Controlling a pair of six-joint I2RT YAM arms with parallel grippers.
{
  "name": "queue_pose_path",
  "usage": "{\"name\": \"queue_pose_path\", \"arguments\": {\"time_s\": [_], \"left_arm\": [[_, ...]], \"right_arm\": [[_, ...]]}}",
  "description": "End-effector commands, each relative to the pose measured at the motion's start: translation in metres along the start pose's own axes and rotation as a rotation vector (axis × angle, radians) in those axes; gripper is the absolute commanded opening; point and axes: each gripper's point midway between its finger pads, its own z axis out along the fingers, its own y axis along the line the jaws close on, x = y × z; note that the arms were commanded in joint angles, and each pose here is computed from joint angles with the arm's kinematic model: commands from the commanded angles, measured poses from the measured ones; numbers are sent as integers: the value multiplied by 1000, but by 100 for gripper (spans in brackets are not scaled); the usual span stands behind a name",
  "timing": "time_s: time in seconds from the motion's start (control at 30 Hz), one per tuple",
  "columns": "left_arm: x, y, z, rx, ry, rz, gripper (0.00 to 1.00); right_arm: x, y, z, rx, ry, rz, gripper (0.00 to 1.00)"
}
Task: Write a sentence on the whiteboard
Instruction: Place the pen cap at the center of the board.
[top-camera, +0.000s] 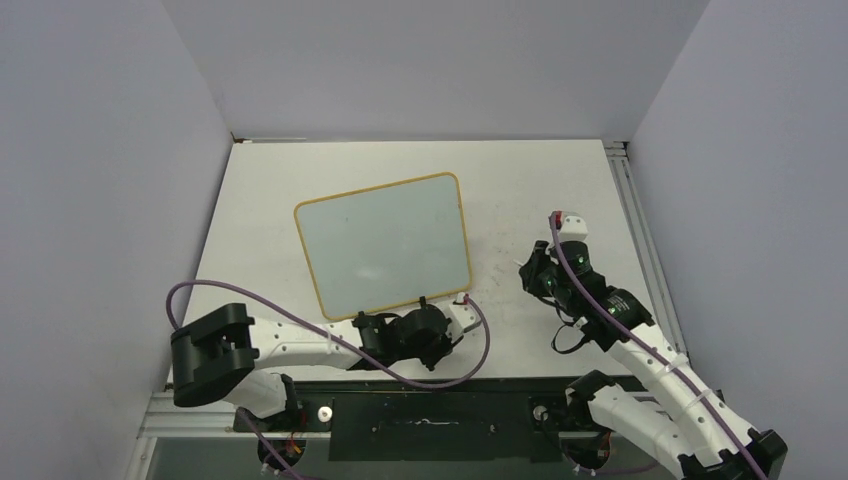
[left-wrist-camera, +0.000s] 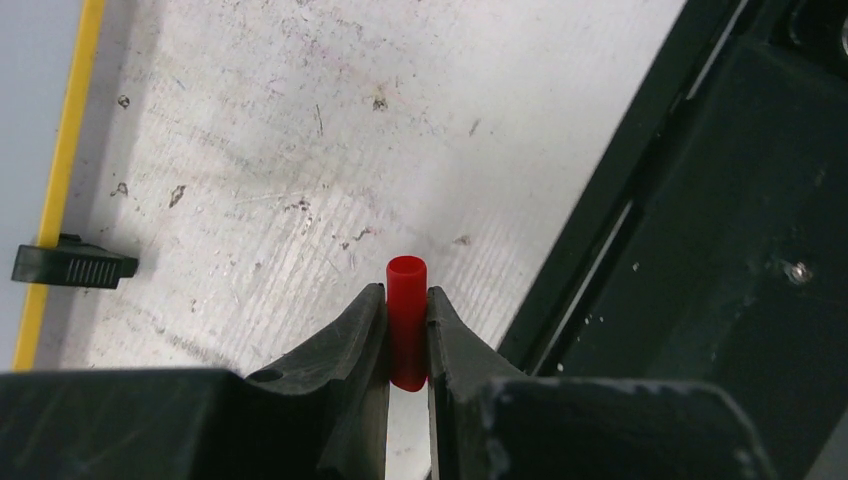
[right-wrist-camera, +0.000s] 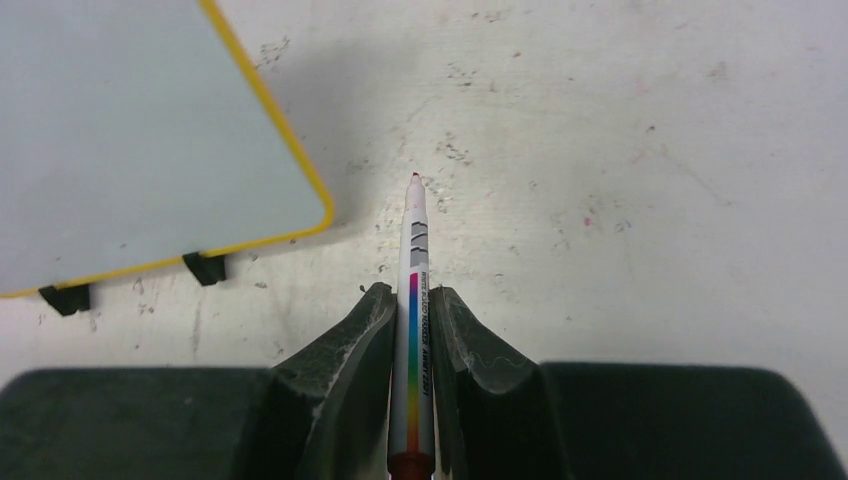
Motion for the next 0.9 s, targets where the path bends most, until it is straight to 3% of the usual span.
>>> {"name": "queue_pose_path", "arguments": {"time_s": [0.0, 0.43, 0.87], "left_arm": [[-46, 0, 16, -44, -110, -65, 0], [-16, 1, 54, -73, 20, -75, 13], [-10, 2, 62, -85, 48, -88, 36]], "right_arm": [[-34, -9, 8, -27, -141, 72, 5], [-32, -26, -6, 18, -178, 80, 5], [-36, -23, -8, -2, -191, 79, 5]]}}
